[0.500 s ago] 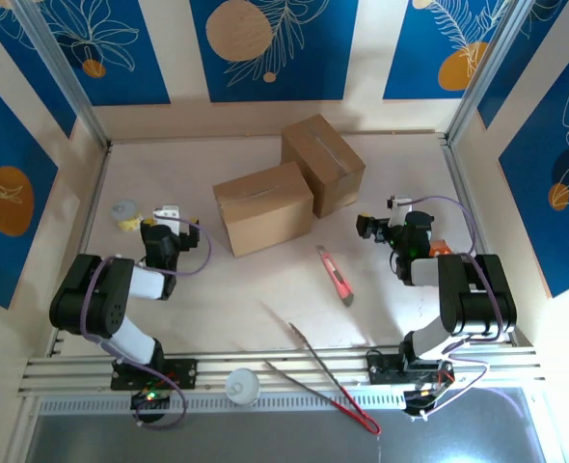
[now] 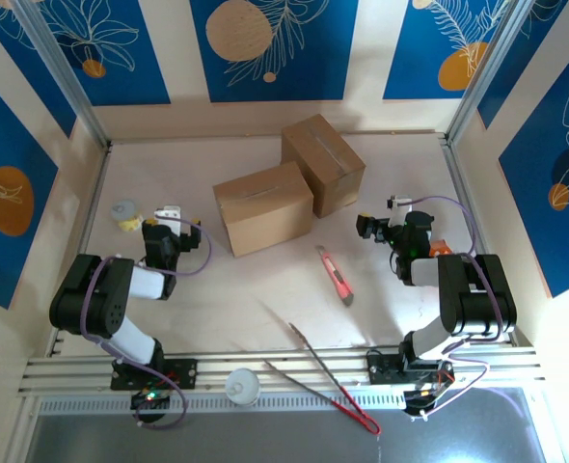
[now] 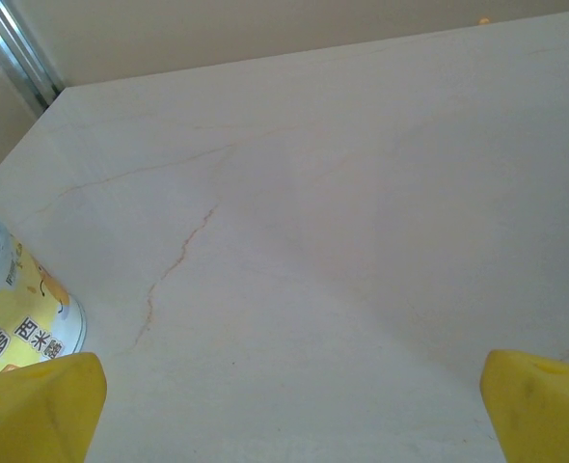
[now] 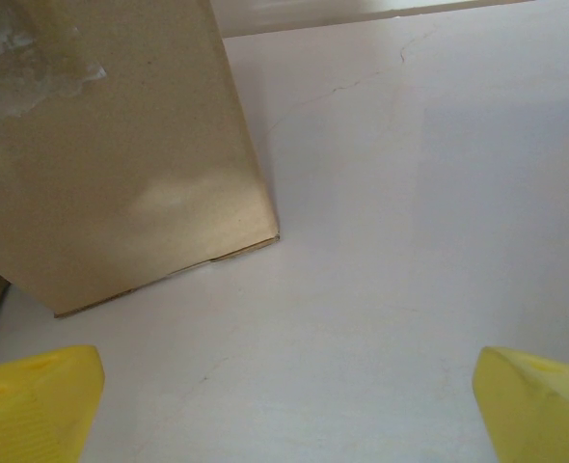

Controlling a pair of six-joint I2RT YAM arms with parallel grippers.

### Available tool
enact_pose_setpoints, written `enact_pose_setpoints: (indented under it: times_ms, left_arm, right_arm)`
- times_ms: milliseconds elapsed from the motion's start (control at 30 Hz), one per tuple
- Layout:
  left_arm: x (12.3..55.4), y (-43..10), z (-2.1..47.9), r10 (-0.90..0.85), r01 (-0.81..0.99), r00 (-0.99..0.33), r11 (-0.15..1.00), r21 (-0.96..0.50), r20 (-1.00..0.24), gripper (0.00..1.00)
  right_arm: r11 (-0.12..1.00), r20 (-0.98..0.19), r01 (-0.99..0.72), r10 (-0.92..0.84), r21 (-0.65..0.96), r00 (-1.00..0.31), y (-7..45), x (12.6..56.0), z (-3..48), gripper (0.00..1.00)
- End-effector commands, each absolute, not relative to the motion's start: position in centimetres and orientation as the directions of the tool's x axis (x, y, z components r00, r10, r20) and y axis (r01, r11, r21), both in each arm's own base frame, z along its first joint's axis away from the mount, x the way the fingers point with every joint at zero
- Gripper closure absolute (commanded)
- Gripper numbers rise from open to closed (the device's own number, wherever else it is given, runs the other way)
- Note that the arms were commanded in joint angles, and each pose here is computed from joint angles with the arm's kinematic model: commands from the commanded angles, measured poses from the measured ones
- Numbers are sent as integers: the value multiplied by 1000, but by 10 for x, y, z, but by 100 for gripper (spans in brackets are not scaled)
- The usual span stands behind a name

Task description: Unpack the express box

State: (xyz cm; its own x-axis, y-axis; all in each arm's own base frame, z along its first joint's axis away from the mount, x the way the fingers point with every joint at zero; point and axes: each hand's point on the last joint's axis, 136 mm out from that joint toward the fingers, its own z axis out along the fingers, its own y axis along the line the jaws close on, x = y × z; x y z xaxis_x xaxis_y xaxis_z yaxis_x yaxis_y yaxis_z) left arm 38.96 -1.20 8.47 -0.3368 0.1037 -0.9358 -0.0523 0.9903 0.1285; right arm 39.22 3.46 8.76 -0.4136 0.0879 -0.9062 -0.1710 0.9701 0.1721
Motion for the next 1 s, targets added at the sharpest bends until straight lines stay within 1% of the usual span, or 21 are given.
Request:
enact_pose_setpoints:
  times_ms: [0, 967]
  left_arm:
    - [394, -10, 94, 97, -53, -311, 991, 119, -945, 0]
    - [394, -10, 94, 97, -53, -311, 991, 119, -945, 0]
  right_arm:
    - [971, -915, -178, 80, 162, -396, 34, 395, 95, 1]
    - [972, -916, -178, 75, 156, -393, 34, 396, 95, 1]
